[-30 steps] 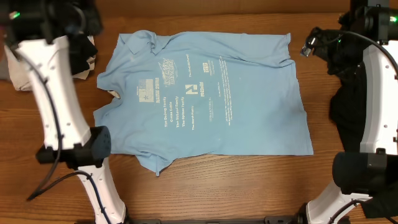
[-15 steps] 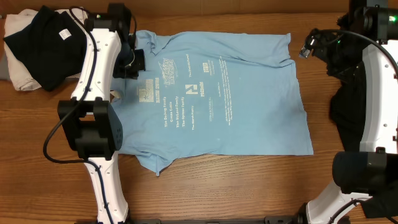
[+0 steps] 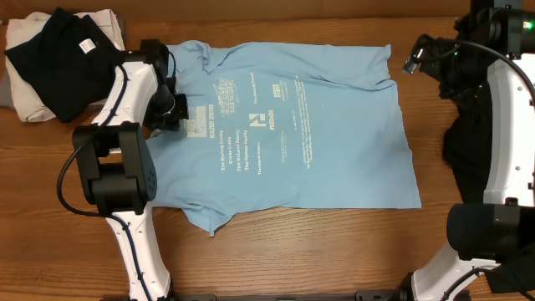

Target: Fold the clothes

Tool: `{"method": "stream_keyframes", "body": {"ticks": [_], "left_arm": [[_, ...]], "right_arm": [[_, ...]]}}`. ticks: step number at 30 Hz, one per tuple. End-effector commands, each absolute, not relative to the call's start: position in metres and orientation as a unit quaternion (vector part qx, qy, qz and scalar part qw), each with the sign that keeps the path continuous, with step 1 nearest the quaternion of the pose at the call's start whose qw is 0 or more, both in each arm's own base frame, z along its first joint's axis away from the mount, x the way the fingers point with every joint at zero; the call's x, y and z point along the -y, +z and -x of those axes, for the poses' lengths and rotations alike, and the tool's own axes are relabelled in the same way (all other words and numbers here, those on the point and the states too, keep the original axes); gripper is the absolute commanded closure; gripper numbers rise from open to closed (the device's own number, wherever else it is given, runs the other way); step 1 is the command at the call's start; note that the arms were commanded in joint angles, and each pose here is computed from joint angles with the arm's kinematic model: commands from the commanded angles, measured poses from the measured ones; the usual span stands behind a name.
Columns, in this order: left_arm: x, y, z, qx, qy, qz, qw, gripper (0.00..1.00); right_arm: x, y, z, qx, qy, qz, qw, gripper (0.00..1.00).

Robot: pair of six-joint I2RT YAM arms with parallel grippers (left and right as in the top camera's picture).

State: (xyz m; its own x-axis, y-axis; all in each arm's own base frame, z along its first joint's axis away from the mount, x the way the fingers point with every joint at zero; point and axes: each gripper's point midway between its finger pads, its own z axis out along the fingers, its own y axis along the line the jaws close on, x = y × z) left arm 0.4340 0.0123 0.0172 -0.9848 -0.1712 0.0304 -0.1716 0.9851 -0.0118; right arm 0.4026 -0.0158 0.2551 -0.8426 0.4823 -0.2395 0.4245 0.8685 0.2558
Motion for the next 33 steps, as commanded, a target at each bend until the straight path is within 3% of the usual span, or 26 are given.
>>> {"method": "stream_keyframes", "body": {"ticks": [1, 22, 33], "left_arm": [[-0.022, 0.025, -0.437, 0.997, -0.009, -0.079, 0.001, 0.96], [-0.092, 0.010, -0.414, 0.988, -0.070, -0.137, 0.023, 0.96], [-0.139, 0.052, -0.418, 0.965, -0.143, -0.219, -0.002, 0.96]], "right_arm": [[0.014, 0.259, -0.404, -0.954, 0.102, -0.235, 0.155, 0.00], [0.014, 0.258, -0.403, -0.954, 0.101, -0.235, 0.153, 0.00], [0.014, 0.258, -0.402, -0.958, 0.098, -0.223, 0.152, 0.00]]}}
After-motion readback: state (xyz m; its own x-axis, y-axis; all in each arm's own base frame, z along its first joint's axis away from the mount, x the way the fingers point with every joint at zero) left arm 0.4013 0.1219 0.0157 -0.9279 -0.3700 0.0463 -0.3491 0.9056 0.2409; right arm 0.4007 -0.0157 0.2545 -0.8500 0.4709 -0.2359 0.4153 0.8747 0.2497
